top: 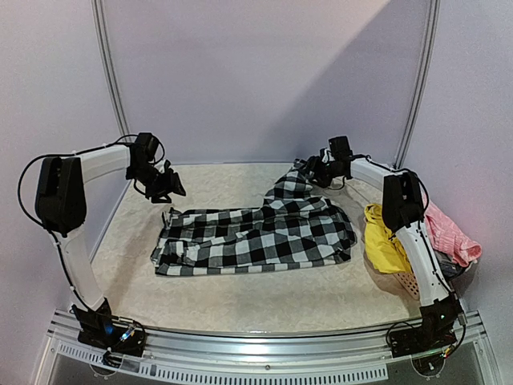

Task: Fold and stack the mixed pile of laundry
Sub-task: Adjust the rectangle-folded shirt at the center of the board.

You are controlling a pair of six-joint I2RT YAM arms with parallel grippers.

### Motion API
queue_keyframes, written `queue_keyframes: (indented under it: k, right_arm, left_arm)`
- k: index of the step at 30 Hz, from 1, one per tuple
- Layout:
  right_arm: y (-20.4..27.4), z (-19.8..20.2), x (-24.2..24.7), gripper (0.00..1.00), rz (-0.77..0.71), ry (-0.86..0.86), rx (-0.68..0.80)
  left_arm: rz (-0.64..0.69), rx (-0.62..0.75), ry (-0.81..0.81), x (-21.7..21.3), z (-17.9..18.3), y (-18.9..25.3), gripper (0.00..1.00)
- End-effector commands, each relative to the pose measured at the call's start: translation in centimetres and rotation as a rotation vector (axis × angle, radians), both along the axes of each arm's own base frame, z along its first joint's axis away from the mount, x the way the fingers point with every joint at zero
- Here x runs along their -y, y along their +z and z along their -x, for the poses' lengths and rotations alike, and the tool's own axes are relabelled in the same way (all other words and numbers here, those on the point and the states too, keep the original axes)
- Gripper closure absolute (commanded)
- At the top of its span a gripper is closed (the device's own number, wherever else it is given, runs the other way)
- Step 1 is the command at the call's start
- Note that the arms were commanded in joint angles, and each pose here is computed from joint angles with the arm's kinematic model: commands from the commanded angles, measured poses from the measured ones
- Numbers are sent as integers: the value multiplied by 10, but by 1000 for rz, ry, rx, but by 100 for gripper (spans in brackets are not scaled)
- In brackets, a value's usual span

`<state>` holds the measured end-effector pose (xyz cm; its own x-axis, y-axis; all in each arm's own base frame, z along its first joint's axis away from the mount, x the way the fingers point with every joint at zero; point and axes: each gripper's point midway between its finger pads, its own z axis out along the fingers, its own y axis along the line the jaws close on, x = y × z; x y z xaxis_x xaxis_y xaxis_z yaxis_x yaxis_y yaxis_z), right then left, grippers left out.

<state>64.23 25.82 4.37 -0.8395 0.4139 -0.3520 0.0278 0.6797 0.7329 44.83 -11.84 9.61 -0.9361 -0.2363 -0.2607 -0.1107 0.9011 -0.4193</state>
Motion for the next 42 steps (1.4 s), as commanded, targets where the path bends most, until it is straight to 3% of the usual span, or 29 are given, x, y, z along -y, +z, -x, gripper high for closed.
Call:
queue_keyframes:
  k: [1,4,11,15,20,27,31,42]
  right_arm:
    - [-16,-2,-15,36,-144,22,-44]
    - [-19,-3,-19,42,-184,22,-50]
    - [-11,-16,-19,86,-207,11,9]
    - [23,-32,-17,100,-222,-1,117]
    - [82,-37,-23,100,-277,40,251]
    - [164,-8,-37,100,-318,214,374]
    - [202,30,-42,100,-300,314,410]
    - [233,154,-49,100,-189,544,386]
  left_arm:
    - [-14,-29,9,1,4,-4,40]
    - [-26,-30,11,-1,6,-5,41]
    - [-39,-27,0,-1,8,-4,44]
    - [-51,-14,-12,-3,9,-1,45]
    - [-46,19,-46,-1,10,7,52]
    - [-73,39,-139,0,29,18,54]
    - [-96,36,-194,3,43,15,54]
    - [-61,80,-243,19,55,18,55]
